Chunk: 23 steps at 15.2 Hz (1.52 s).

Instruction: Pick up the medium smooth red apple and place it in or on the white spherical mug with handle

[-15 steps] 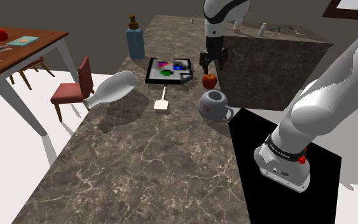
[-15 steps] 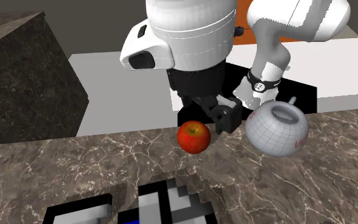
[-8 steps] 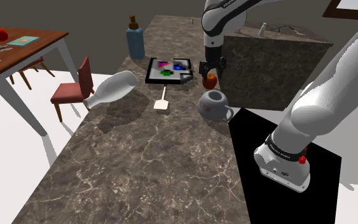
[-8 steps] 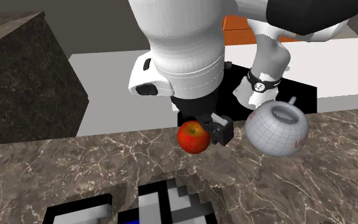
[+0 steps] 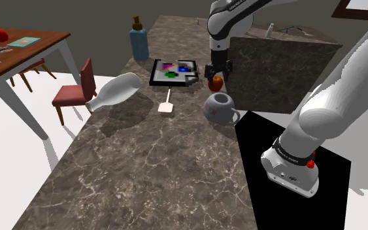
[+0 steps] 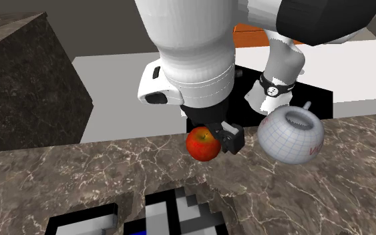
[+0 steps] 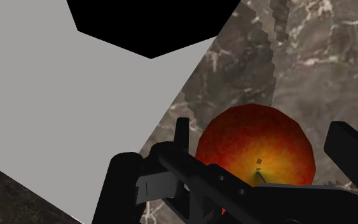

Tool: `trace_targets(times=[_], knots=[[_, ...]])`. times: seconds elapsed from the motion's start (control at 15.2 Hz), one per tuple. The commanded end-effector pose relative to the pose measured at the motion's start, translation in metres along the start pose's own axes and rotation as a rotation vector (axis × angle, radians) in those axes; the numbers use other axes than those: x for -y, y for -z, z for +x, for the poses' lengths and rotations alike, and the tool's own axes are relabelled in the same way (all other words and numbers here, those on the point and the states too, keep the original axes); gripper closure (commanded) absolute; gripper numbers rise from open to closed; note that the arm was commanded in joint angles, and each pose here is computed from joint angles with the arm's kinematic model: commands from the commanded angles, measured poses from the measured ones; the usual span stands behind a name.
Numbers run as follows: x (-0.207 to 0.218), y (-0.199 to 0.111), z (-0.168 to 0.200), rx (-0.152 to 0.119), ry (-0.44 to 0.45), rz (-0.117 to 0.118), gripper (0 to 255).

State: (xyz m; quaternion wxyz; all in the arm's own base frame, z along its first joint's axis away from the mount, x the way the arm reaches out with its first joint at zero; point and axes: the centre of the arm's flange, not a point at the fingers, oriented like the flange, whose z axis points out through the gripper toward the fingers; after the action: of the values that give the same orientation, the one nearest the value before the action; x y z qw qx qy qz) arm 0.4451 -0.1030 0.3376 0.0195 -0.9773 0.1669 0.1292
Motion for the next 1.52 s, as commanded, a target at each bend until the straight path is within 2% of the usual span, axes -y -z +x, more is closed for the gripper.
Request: trace_targets(times=[0.0,0.07,0.66,1.45], knots=[[0.0,0.0,0.0,0.0,0.0,0.0,0],[0.0,0.0,0.0,0.0,0.0,0.0,255],[0.0,0.0,0.0,0.0,0.0,0.0,255],[0.0,0.061,-0.016,0.0,0.0,0.0,255]])
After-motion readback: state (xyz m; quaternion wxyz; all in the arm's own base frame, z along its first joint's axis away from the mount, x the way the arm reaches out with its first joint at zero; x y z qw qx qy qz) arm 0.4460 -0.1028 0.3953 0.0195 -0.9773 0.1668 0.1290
